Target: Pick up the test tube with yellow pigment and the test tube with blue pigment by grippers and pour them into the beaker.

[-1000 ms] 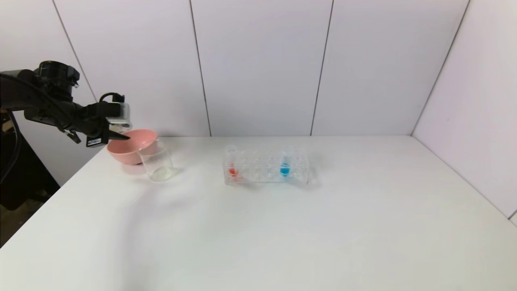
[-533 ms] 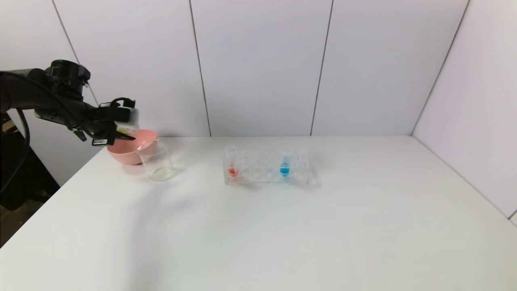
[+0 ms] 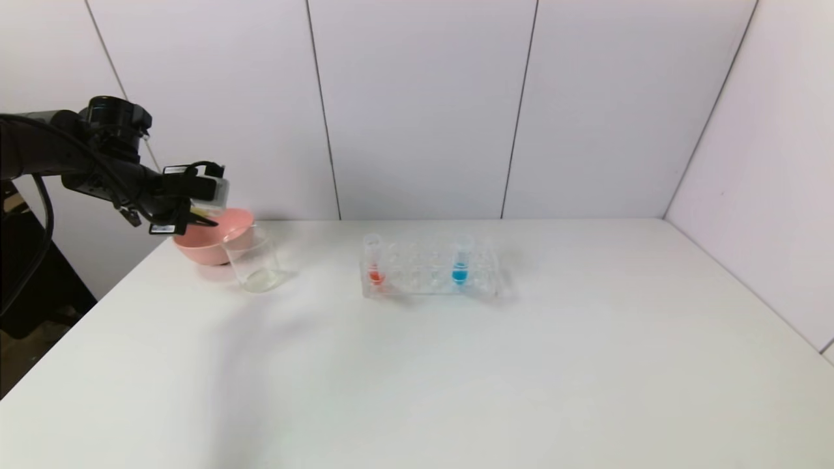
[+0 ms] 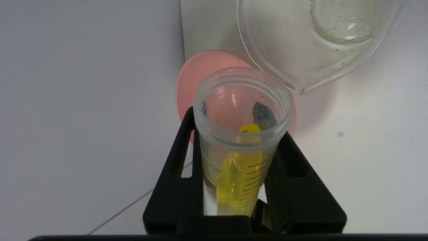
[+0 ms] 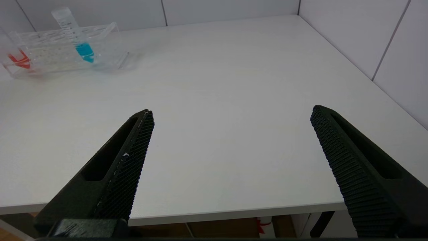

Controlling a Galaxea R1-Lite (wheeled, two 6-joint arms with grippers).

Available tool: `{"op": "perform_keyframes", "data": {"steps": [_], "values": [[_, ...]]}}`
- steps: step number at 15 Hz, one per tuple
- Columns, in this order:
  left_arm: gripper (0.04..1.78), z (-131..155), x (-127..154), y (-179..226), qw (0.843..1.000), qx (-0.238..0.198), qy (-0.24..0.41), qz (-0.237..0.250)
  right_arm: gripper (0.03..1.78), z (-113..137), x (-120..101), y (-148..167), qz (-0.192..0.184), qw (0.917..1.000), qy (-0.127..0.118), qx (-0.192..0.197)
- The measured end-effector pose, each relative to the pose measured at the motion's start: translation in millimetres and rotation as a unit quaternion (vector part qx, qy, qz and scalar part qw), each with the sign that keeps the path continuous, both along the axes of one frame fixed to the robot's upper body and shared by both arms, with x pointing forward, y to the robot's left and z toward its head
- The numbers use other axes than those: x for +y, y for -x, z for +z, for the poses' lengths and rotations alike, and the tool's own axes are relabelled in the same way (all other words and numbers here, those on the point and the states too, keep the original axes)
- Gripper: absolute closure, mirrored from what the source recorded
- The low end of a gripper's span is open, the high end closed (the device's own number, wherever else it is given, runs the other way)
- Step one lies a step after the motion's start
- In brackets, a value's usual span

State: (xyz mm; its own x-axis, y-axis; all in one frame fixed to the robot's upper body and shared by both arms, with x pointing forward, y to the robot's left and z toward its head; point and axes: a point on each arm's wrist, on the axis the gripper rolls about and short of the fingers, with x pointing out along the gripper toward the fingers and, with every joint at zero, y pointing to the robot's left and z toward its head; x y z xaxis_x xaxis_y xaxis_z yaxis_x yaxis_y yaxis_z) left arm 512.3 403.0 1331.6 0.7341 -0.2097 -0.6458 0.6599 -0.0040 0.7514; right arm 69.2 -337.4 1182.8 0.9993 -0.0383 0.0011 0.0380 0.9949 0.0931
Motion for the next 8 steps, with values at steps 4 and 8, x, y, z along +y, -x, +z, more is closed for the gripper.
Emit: {"op": "perform_keyframes", "data": {"steps": [4, 8], "values": [[1.30, -1.2, -2.3, -0.8, 1.000, 0.006, 0.000, 0.002, 0.10, 0.0, 0.0, 0.0, 0.000, 1.0000, 0.000, 0.000], [1.30, -1.7, -2.9, 0.9, 1.000, 0.016, -0.004, 0.009, 0.10, 0.0, 0.0, 0.0, 0.000, 1.0000, 0.000, 0.000]]}}
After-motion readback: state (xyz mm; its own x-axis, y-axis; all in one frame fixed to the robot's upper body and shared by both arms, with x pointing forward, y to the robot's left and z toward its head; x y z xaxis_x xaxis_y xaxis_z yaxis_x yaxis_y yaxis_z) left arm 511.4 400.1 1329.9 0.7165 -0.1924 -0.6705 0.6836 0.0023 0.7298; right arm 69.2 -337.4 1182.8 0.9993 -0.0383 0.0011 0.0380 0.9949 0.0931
